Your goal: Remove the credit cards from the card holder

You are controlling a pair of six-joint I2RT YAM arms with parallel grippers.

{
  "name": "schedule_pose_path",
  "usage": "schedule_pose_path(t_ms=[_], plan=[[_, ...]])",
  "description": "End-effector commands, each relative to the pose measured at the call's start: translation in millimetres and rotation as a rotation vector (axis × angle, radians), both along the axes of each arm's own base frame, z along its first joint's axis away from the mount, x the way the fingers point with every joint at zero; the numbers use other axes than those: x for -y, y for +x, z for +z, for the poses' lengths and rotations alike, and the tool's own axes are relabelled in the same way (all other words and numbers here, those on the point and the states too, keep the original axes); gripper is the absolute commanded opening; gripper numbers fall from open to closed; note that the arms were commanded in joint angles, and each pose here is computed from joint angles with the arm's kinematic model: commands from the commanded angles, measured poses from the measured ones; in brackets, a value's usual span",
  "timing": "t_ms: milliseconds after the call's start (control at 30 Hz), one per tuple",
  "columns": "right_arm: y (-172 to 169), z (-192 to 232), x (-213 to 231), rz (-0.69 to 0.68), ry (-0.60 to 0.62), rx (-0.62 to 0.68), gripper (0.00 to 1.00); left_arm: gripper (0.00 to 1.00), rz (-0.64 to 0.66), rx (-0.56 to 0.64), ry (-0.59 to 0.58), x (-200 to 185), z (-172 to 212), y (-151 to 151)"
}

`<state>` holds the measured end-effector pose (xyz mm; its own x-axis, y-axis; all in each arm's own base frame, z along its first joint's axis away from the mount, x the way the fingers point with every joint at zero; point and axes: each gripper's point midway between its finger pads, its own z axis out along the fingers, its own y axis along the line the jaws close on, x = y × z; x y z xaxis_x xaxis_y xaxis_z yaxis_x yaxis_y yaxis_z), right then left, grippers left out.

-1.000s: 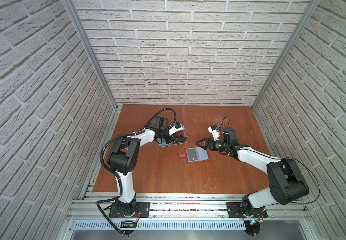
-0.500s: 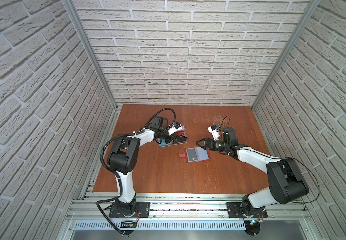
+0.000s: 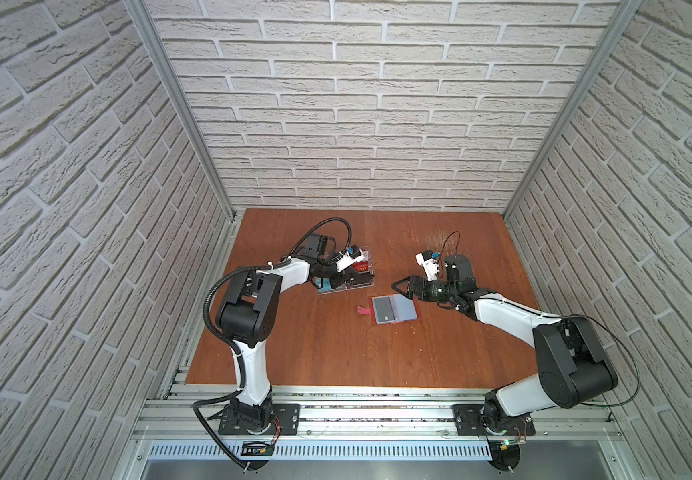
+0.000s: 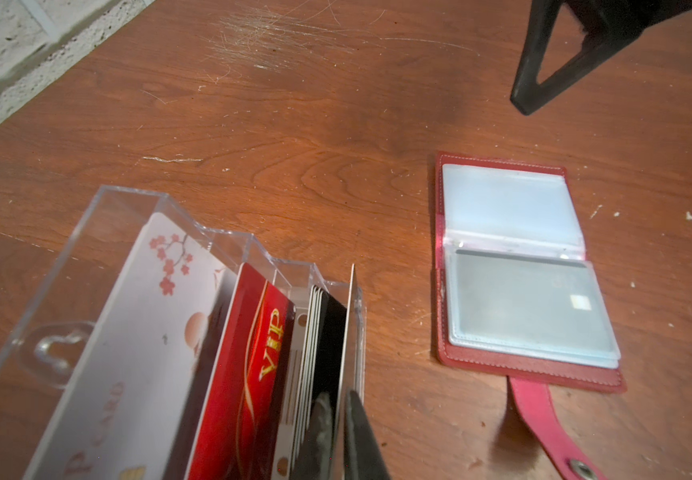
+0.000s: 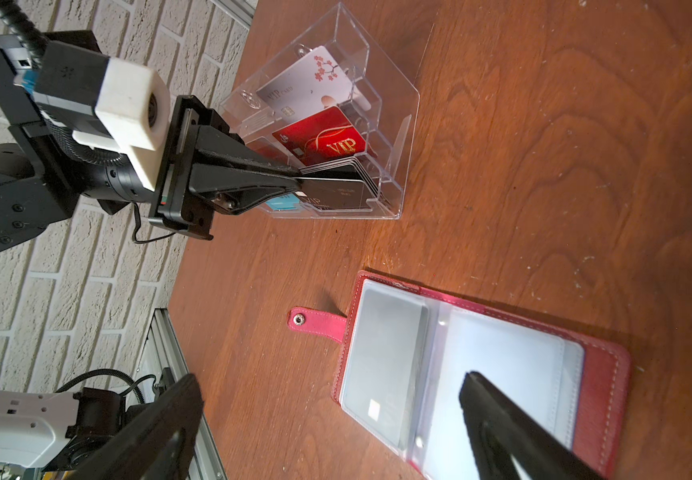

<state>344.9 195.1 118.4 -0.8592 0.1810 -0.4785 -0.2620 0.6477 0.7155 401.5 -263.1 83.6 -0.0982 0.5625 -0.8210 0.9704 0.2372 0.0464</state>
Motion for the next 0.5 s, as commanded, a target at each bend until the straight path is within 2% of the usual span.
schedule_pose_path(t_ms=[0,267,467], plan=[[3,11,-6,0.023,0.017,0.05,0.97,0.1,-0.01,0.027,-0.014,3,8,7],[3,12,-6,0.025,0.02,0.051,0.97,0.12,0.003,0.032,0.01,0,6,6],[3,11,-7,0.027,0.025,0.045,0.97,0.13,0.042,0.066,-0.009,-4,20,9]])
